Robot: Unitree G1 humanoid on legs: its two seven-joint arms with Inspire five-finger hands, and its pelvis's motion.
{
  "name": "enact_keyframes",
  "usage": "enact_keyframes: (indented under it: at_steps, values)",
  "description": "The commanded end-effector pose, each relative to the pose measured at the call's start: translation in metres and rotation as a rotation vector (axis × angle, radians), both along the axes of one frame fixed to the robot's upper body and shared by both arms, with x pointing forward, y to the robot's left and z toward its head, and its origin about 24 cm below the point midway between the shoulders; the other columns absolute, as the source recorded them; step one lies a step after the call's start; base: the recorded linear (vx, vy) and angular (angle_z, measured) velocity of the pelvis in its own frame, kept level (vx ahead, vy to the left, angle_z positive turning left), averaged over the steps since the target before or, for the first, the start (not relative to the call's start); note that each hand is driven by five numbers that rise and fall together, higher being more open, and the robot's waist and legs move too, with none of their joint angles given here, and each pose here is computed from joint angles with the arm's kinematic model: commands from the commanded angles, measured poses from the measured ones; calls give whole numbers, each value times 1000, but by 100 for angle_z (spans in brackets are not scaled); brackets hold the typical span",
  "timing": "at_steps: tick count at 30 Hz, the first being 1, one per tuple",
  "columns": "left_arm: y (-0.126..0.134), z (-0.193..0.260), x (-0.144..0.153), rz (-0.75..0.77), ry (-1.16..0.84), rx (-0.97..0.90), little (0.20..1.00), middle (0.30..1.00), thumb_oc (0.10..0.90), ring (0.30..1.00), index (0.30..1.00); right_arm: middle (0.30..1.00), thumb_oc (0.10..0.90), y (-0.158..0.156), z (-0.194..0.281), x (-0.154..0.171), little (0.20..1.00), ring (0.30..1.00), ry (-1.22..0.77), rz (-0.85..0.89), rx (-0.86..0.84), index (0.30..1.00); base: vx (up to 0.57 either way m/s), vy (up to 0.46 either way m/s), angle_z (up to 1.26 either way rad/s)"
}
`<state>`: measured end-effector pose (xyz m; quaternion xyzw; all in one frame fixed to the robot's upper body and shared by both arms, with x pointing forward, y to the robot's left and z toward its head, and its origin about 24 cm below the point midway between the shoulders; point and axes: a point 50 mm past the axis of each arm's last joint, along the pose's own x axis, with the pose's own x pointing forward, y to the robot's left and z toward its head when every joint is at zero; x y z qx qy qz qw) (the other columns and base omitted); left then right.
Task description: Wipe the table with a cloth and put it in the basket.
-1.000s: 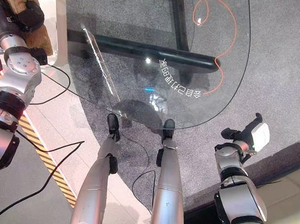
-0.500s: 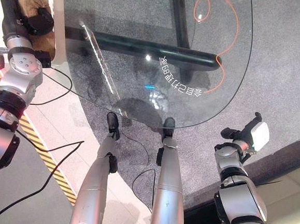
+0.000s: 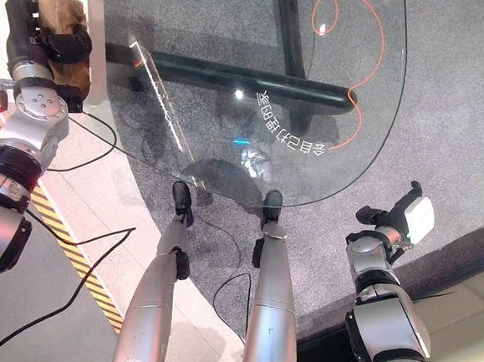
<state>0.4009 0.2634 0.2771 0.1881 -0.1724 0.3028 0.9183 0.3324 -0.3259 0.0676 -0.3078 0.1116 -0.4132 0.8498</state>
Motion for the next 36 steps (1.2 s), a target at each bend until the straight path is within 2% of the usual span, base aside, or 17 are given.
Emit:
enact_keyframes:
  at_steps: [1,17,24,31,36]
  values:
    - [37,65,-26,147,-226,-31,900,900,800,900,900,900,800,-33,6,-20,900,900,7,-91,-83,900,0,0,0]
    - [52,66,-36,272,-317,-125,900,900,800,900,900,900,800,-31,-2,-23,900,900,14,-83,-70,900,0,0,0]
    - [53,78,-48,263,-489,-160,900,900,800,900,900,900,800,-27,-16,-29,900,900,47,-74,-51,900,-28,-32,2]
    - [54,90,-58,139,-570,-144,900,900,800,900,900,900,800,-23,-51,-47,900,900,171,-58,55,900,-14,-81,-4]
    - [74,73,-66,101,-535,-142,900,900,800,900,900,900,800,-34,-83,-83,900,900,271,-91,139,900,38,-75,-5]
